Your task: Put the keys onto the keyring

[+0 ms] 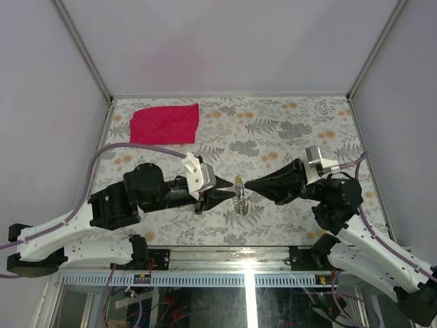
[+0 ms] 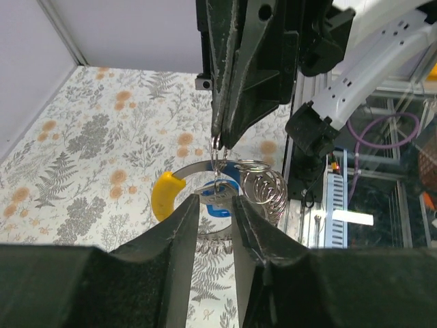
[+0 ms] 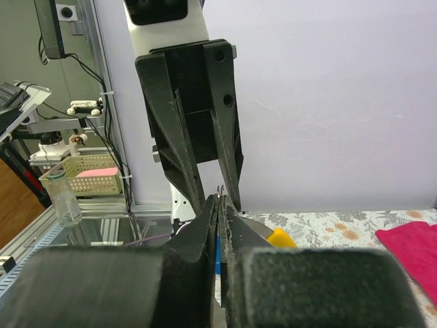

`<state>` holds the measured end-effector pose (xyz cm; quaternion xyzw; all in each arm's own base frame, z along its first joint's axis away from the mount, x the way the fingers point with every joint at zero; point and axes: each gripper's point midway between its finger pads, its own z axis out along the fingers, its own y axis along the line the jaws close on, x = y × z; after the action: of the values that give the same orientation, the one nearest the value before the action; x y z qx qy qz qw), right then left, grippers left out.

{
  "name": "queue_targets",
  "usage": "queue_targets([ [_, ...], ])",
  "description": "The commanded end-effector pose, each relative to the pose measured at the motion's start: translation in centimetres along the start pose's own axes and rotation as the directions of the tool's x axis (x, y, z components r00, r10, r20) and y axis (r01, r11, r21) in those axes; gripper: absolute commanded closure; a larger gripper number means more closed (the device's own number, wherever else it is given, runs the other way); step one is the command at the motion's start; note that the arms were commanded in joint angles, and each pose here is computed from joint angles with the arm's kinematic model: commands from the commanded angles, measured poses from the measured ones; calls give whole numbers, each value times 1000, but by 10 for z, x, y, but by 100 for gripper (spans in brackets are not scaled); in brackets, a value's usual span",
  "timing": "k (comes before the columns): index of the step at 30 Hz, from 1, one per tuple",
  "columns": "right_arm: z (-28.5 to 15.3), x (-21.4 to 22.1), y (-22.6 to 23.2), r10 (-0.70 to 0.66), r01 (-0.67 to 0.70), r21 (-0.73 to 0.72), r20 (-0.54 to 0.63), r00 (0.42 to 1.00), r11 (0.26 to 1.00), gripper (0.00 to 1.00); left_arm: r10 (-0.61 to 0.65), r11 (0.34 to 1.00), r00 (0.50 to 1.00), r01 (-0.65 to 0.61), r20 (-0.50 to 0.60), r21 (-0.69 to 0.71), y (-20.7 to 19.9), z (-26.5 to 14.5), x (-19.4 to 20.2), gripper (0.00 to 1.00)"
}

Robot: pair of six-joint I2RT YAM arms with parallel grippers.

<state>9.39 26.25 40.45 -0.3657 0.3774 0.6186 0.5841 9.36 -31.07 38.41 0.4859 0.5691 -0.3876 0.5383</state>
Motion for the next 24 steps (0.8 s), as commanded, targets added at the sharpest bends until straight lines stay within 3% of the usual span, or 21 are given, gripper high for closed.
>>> queue_targets([
  [1, 4, -25, 9, -75, 77, -30, 66, 995, 997, 100, -42, 997, 979, 53, 202, -51, 7, -11, -41, 71],
  [14, 4, -25, 12, -78, 81, -49, 56, 995, 995, 100, -95, 995, 954, 101, 286, -6, 0, -5, -49, 65],
  [24, 4, -28, 16, -79, 82, -62, 55, 995, 995, 100, -97, 995, 964, 96, 249, 15, -3, 6, -39, 84],
])
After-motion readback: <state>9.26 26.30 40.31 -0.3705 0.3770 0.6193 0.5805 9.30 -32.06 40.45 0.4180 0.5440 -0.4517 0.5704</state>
